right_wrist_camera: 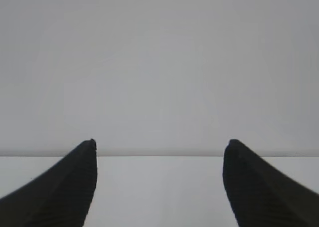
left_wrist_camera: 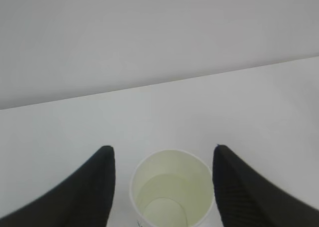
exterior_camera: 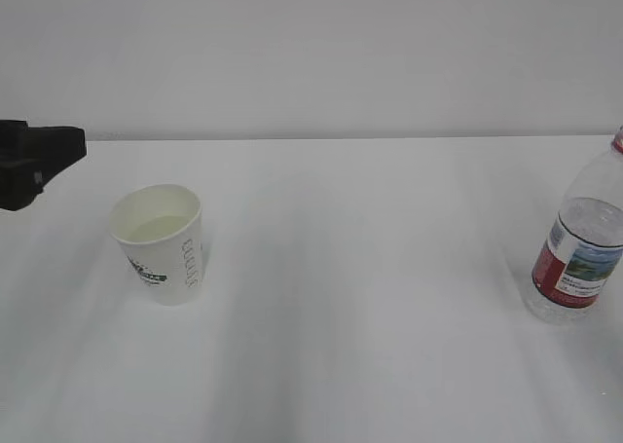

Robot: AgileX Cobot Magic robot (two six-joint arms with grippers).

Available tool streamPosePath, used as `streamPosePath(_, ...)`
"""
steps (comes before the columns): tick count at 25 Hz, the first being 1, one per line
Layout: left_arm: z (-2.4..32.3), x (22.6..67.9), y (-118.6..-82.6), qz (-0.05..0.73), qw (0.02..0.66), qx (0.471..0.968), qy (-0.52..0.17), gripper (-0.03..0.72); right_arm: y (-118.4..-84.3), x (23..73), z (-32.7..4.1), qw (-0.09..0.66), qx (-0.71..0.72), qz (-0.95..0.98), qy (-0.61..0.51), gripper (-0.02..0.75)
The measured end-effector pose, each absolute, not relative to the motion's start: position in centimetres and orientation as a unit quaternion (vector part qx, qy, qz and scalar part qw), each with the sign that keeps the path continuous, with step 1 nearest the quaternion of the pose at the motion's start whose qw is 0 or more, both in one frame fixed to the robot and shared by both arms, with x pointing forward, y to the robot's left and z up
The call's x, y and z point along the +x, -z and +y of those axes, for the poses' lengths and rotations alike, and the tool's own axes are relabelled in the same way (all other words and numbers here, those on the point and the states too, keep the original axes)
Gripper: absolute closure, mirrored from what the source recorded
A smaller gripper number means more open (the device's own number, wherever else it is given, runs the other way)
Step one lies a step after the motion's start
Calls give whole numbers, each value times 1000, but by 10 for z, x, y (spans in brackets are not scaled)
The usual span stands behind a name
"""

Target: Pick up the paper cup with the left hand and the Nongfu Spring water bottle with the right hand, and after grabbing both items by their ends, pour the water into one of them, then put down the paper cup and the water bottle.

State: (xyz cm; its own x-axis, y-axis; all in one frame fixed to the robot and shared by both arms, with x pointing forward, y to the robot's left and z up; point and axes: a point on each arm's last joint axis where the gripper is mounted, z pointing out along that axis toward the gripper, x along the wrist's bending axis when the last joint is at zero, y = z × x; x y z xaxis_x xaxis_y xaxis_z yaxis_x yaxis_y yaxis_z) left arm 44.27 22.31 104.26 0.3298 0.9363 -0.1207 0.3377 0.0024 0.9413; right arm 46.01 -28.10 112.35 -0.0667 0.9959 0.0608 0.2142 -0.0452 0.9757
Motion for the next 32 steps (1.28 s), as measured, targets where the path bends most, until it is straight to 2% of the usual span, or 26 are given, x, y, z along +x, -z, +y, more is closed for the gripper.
streamPosePath(8,231,425,-1065,491,516,629,-310,235,-1132,446,-282,413,543,554,-477,145)
streamPosePath(18,241,408,-1088,503,482,644,-317,235,-1148,409,-285,418,538,549,-484,145)
streamPosePath(25,252,393,-1105,552,397,674,-288,235,-1153,380,-287,413,542,558,-474,145)
streamPosePath(32,262,370,-1119,554,404,665,-296,237,-1157,353,-290,423,536,561,-468,146)
